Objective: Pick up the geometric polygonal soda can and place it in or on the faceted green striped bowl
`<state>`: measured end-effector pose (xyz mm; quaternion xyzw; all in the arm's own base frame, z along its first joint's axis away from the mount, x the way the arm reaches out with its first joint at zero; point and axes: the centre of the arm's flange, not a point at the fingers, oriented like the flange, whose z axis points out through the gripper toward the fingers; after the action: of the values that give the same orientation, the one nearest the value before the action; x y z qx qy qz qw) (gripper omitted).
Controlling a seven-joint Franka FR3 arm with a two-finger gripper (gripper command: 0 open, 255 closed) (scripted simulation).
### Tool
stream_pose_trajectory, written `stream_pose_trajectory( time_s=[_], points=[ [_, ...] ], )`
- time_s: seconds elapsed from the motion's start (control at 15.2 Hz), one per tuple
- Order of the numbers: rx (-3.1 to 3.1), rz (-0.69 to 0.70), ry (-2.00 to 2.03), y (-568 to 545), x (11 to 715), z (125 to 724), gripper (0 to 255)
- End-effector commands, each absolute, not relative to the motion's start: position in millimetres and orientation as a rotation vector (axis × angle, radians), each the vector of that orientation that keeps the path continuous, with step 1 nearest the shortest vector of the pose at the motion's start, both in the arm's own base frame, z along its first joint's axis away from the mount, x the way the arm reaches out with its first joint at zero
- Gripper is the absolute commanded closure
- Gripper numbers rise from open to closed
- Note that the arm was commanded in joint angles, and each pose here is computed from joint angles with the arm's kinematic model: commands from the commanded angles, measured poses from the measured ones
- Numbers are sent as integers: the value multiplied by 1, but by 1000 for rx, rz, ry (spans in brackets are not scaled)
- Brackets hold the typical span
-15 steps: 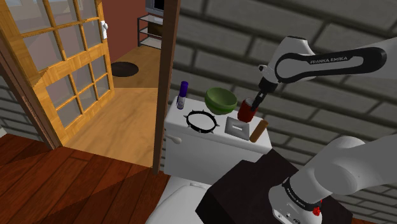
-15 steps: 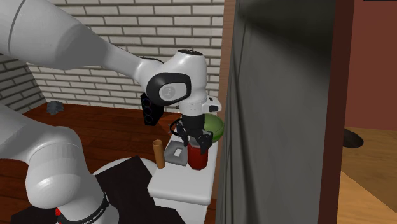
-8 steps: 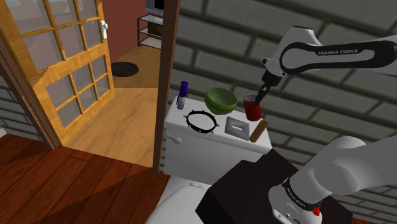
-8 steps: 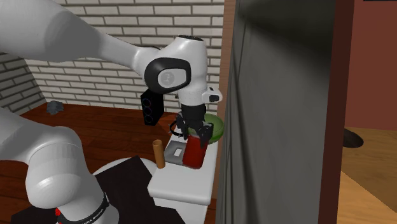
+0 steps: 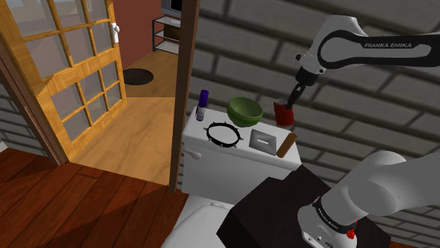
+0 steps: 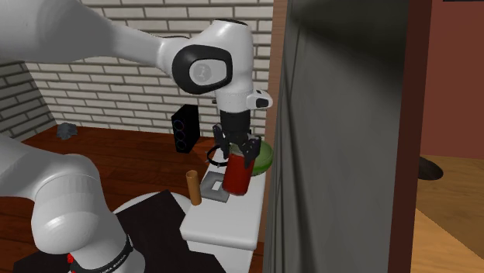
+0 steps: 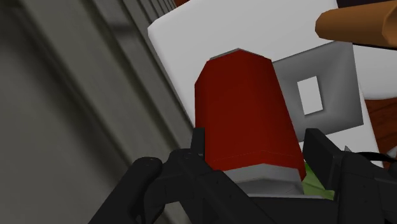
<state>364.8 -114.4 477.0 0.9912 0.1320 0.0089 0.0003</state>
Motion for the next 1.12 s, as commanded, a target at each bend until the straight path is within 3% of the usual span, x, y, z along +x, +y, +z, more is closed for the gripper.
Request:
stream_pose_trajectory(
  time_s=[0.0,1.06],
  points=[
    [3113,28,414,-115,364,488,255],
    [3113,28,414,-115,364,568,255]
  ],
)
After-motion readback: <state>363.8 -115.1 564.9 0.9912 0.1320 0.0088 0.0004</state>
